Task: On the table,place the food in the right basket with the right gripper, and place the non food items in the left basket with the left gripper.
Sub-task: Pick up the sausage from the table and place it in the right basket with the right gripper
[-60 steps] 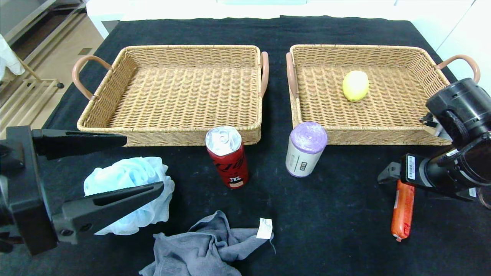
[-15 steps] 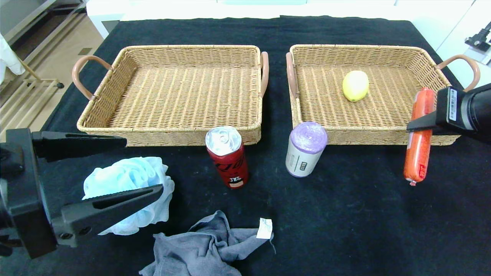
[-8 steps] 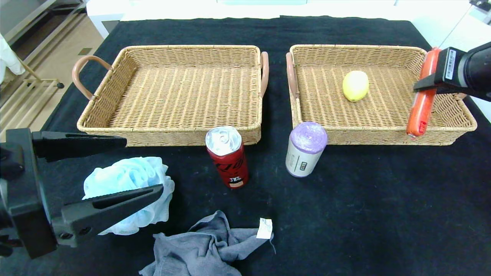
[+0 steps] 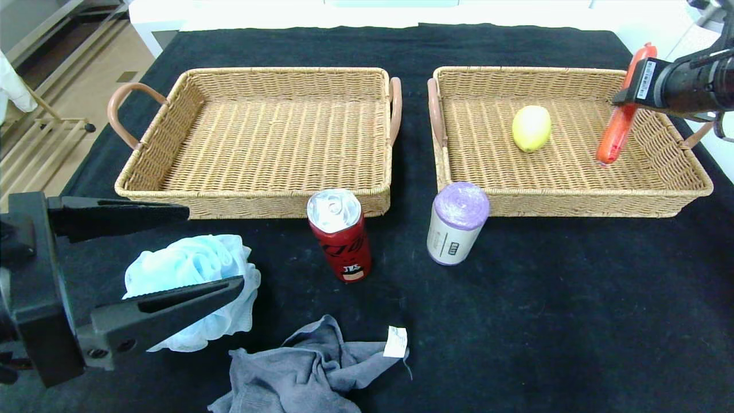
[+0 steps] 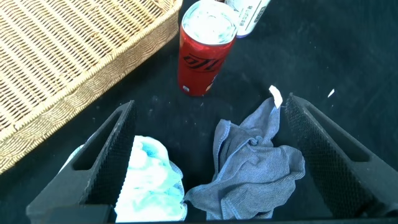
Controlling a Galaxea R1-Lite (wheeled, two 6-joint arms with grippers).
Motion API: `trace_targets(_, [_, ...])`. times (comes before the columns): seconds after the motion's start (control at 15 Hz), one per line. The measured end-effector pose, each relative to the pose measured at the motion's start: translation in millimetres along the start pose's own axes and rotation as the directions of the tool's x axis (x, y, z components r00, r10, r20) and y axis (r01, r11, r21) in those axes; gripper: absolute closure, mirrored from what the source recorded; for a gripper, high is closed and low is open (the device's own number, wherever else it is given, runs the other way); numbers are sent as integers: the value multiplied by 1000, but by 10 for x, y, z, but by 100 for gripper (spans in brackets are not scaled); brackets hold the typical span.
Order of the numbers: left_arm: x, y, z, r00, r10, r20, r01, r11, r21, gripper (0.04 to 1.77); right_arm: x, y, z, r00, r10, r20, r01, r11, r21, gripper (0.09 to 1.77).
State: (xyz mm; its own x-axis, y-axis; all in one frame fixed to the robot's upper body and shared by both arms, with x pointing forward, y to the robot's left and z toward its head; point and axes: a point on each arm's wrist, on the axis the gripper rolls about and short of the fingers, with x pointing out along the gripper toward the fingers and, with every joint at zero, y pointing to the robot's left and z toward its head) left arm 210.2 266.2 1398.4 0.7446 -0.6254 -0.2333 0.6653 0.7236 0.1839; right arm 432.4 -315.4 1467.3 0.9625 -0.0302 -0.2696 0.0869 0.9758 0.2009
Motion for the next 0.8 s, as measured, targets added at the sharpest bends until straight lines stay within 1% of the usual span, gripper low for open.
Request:
trace_targets(0.13, [0,0,0,1000,-1,1,1,1000,0,9,142,-67,16,999,-8,44,7,1000,9,143])
trace_targets(0.2, [1,1,0,1000,0,0,0,1000,0,9,204,-93,6,999,-12,50,11,1000,10,143])
trace_targets(0.47, [2,1,-1,1000,-1,-1,1,1000,0,9,350,-144,-41,999,-20,47,21,1000,-6,143])
trace_targets(0.53, [2,2,-1,1000,1,-1,-1,1000,-1,9,370,-144,-40,998,-19,56,19,1000,-6,143])
trace_targets(0.8, [1,2,-2,1000,0,-1,0,1000,-1,9,406,-144,-59,998,-20,52,20,1000,-7,143])
